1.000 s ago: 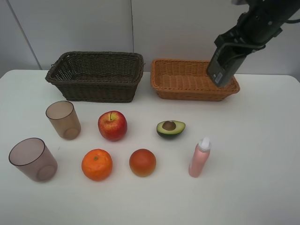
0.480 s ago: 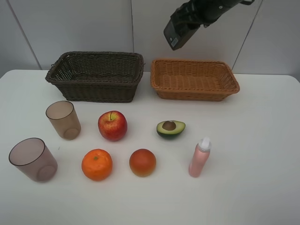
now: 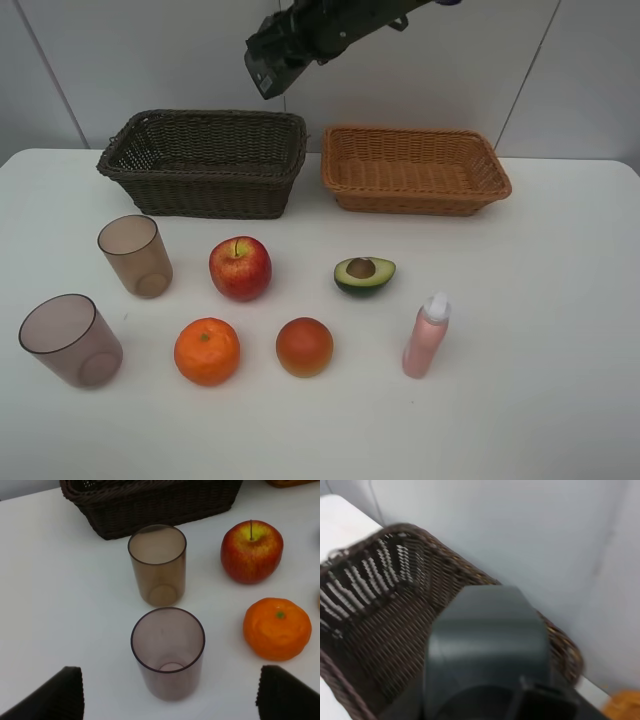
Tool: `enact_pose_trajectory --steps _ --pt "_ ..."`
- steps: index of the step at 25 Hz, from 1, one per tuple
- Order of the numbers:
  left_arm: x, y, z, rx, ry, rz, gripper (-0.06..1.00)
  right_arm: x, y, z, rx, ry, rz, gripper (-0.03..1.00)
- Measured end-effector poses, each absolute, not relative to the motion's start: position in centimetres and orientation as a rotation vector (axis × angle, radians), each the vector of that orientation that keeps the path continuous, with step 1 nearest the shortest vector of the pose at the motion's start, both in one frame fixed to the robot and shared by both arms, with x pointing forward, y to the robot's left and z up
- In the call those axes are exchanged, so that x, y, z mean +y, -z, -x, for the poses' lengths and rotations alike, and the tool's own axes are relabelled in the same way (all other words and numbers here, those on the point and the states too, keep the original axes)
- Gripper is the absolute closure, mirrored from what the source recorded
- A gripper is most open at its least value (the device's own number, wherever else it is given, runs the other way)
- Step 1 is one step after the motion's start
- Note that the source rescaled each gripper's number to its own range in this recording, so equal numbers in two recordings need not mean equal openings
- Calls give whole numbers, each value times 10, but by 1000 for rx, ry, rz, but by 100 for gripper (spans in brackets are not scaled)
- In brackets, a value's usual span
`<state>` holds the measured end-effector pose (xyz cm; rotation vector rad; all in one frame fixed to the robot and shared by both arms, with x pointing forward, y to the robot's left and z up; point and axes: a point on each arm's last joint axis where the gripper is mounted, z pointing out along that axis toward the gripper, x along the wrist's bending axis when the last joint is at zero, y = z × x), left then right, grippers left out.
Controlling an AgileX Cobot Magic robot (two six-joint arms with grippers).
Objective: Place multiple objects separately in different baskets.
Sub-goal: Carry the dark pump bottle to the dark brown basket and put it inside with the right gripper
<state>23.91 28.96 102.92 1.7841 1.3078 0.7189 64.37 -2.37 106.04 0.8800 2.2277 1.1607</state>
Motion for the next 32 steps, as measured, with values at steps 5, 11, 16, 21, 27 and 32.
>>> enact_pose_trajectory --steps 5,11,16,21,27,32 --pt "290 -1029 -239 1308 -719 -1784 0 -2 -1036 -654 2232 -1185 -878 87" --pt "290 -1029 -239 1308 -719 -1784 0 6 -1004 -669 2219 -1177 -891 87" --pt "290 -1029 -239 1308 -719 -1784 0 10 -978 -677 2203 -1167 -895 87" --pt "290 -1029 -239 1308 -719 -1784 0 11 -972 -678 2202 -1159 -889 87" --pt "290 -1029 -239 1308 -719 -1784 0 11 -970 -679 2200 -1157 -886 87" --pt "290 -1029 -239 1308 -719 -1784 0 11 -968 -679 2204 -1144 -871 87"
